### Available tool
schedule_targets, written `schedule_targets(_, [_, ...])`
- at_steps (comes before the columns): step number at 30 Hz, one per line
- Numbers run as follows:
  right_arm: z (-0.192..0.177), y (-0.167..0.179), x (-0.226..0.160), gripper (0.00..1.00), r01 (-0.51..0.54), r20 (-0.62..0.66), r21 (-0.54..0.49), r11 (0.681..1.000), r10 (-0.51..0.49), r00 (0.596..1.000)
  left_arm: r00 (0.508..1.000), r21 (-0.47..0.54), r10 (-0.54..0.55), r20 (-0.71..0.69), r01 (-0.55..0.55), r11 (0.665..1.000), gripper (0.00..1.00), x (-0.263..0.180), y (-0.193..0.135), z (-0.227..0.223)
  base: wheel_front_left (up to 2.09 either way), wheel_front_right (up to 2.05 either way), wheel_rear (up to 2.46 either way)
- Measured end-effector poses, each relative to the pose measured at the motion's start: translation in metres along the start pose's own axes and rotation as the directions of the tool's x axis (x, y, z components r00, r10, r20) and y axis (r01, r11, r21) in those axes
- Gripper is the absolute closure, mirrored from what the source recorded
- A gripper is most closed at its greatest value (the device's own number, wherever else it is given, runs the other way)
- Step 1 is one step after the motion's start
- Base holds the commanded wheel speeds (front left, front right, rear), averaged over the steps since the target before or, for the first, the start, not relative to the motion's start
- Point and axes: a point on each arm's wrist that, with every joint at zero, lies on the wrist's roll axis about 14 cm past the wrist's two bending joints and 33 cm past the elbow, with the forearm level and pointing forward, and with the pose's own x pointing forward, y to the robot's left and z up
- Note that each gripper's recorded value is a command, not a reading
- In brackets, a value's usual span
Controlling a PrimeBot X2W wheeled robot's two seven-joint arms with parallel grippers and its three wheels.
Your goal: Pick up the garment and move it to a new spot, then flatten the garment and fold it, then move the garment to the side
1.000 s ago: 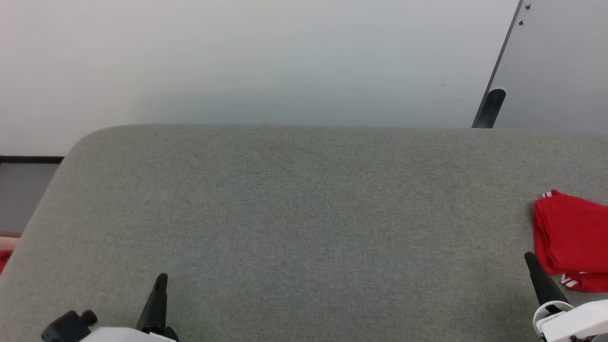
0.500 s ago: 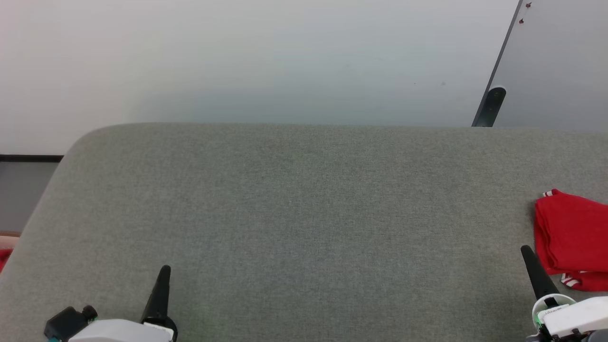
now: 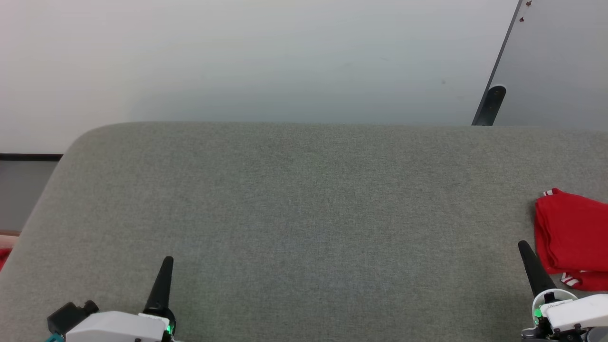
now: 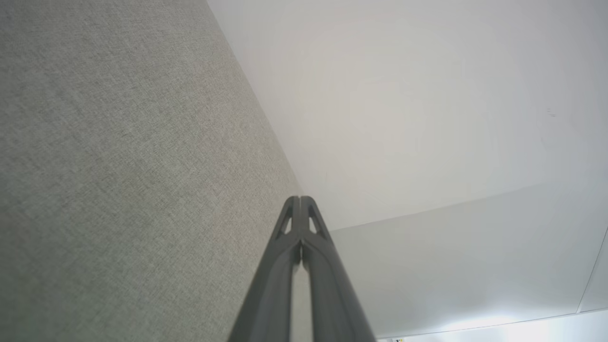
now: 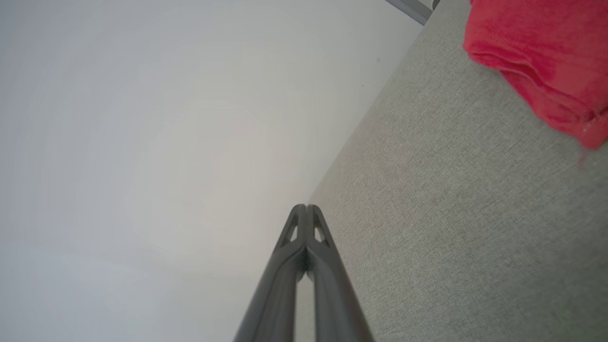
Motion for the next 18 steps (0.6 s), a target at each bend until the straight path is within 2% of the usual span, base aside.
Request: schedule_targets(18, [-0.0008, 0.0042, 0.0059, 1.0, -0.021, 0.027, 0.16, 0.987, 0.017, 1.0, 1.0, -0.156, -0.017, -0.002, 0.016, 0.988, 1.0, 0.0064, -0.0038, -0.0024, 0.0, 0.0, 0.0])
